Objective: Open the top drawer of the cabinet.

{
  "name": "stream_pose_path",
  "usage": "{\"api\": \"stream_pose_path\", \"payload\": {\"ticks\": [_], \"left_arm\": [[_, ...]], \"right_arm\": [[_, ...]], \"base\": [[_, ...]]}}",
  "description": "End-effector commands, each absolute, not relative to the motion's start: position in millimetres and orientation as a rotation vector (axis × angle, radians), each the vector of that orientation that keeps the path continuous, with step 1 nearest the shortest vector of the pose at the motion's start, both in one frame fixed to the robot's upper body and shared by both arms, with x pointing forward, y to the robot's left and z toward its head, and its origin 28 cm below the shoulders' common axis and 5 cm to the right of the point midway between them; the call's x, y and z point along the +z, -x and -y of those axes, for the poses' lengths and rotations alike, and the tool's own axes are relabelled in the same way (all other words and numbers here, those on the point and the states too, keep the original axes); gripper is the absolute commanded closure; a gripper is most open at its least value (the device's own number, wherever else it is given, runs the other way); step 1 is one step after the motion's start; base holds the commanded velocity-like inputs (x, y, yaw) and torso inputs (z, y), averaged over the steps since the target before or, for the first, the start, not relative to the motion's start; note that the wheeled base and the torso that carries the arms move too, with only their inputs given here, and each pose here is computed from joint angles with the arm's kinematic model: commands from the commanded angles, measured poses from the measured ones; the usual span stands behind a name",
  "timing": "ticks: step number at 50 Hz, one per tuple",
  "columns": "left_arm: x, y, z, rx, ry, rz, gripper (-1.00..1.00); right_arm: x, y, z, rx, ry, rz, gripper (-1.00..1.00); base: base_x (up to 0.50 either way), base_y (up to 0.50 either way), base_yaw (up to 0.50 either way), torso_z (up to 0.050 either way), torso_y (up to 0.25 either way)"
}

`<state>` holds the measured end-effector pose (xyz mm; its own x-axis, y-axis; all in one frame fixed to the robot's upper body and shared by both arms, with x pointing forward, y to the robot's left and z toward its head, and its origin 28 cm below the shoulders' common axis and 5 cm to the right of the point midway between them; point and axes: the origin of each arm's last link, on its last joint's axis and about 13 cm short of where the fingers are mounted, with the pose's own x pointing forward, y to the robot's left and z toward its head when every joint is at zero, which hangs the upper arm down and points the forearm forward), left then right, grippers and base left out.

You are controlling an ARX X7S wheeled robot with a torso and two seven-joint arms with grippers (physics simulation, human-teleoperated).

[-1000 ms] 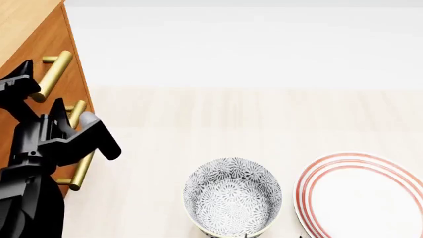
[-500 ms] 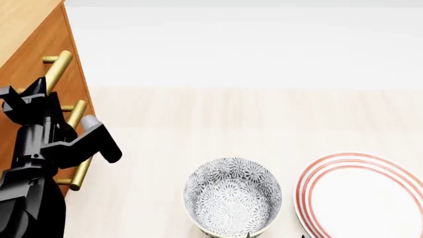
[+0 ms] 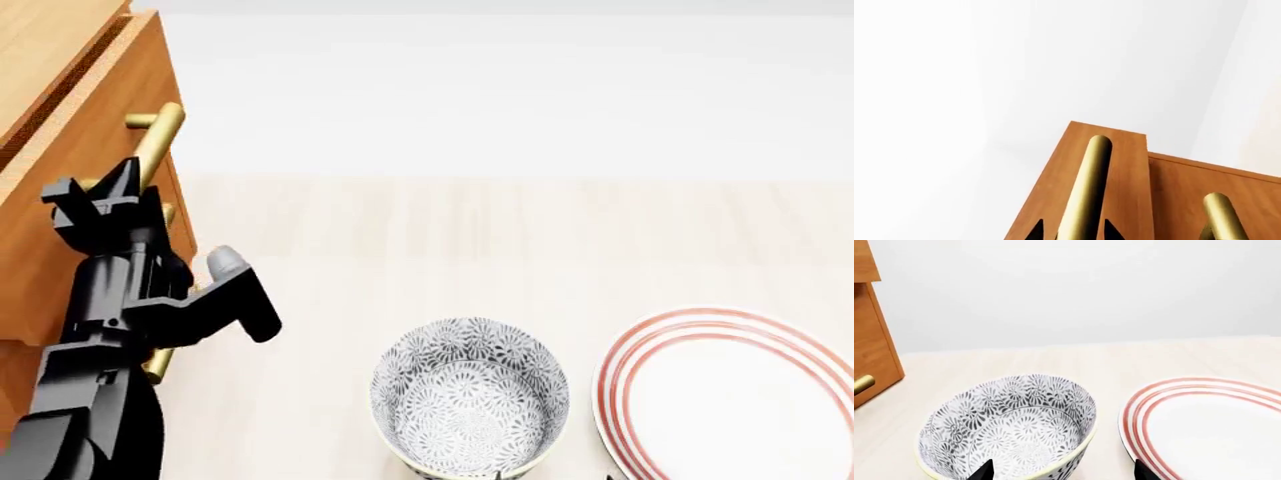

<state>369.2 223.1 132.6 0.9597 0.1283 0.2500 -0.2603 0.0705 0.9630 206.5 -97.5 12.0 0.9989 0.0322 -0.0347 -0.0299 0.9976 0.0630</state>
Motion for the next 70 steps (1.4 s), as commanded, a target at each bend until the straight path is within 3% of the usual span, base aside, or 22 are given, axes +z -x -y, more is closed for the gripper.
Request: {"api": "stream_pose_path", "payload": {"ticks": [1,20,40,41,51,62,70], "left_arm": [[133.2,-367.4,-195.2,0.197,-1.446,0.150,1.00],[137.9,-364.5,-156.6,0.100,-1.450,0.233,1.00],[143.0,-360.8,-141.1,0.074,-1.430,0.288,1.00],[143.7,-360.9,-141.0,0.082,-1.427,0.290,-1.00],[149.6,-351.5,-134.3,0.057,-1.385,0.306,-1.00],[164.1,-319.9,-107.8,-0.105,-1.083,0.354,-1.00],[183.7,-307.3,-104.6,-0.155,-0.988,0.420,-1.00]], "right_arm": [[12.5,-206.7,96.4,0.043,-0.063,-0.024,-1.00],[12.1,-206.8,98.2,0.049,-0.071,-0.032,-1.00],[12.0,-206.3,98.5,0.060,-0.073,-0.041,-1.00],[11.6,-206.4,98.5,0.060,-0.073,-0.042,-1.00],[10.7,-207.5,98.8,0.056,-0.079,-0.052,-1.00],[11.3,-209.8,99.5,0.045,-0.087,-0.050,-1.00],[10.1,-210.2,99.6,0.043,-0.091,-0.052,-1.00]], "base": [[0.00,0.00,0.00,0.000,0.000],[0.00,0.00,0.00,0.000,0.000],[0.00,0.00,0.00,0.000,0.000],[-0.01,0.00,0.00,0.000,0.000],[0.00,0.00,0.00,0.000,0.000],[0.00,0.00,0.00,0.000,0.000],[0.00,0.00,0.00,0.000,0.000]]}}
